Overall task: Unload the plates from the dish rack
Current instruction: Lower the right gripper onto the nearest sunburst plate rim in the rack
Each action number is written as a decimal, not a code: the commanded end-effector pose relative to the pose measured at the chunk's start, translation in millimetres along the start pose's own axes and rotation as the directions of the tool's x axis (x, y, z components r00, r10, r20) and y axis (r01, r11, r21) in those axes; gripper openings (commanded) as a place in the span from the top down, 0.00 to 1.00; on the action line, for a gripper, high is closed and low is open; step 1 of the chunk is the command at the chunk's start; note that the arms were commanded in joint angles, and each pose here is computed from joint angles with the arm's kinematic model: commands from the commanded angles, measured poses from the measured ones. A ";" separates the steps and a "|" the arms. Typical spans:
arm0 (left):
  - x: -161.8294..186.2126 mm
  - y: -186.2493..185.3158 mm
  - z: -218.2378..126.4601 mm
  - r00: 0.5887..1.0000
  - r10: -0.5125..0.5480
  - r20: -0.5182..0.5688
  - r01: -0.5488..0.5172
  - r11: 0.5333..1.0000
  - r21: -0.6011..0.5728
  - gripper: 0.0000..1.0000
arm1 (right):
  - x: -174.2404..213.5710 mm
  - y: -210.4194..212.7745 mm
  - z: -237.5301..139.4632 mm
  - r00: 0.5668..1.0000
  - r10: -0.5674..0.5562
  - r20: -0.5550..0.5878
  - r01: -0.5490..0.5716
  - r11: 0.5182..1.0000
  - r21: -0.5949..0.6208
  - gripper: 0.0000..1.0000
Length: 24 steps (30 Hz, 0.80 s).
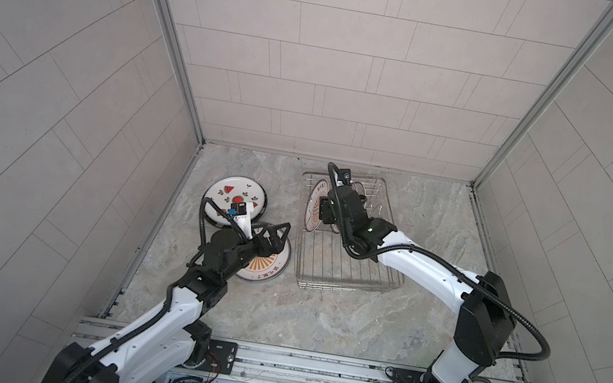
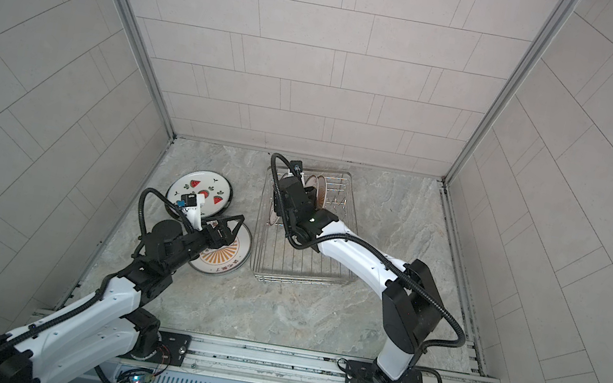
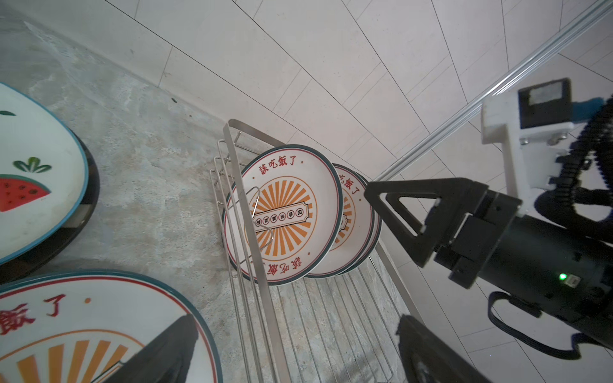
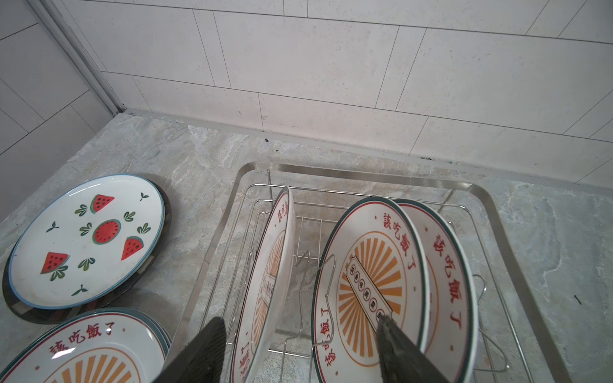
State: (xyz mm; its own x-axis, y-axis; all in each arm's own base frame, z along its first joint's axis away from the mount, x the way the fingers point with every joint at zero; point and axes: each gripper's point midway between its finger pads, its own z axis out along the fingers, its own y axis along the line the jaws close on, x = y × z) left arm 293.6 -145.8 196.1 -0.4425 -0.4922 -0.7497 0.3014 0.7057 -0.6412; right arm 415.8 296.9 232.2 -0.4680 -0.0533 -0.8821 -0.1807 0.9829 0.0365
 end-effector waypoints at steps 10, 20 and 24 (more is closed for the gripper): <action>-12.0 -14.6 10.1 0.999 0.017 0.043 -0.019 0.999 0.049 0.00 | 7.0 -1.7 28.5 0.998 -0.008 -0.065 0.013 0.996 0.086 0.45; -7.5 -11.4 14.6 0.999 -0.017 0.042 0.015 0.999 0.046 0.00 | 14.4 -0.3 42.4 0.997 0.006 -0.083 0.003 0.994 0.106 0.54; -7.2 -5.5 11.9 0.998 -0.024 0.061 0.023 0.999 0.022 0.00 | 18.5 2.0 50.3 0.995 0.007 -0.101 0.005 0.994 0.112 0.60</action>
State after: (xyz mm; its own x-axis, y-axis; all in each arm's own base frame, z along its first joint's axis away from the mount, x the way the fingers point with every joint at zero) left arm 303.9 -155.9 191.1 -0.4451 -0.5066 -0.7384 0.3020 0.6913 -0.6564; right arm 445.5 309.3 193.6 -0.5471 -0.0757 -0.8336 -0.1136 0.9934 -0.0156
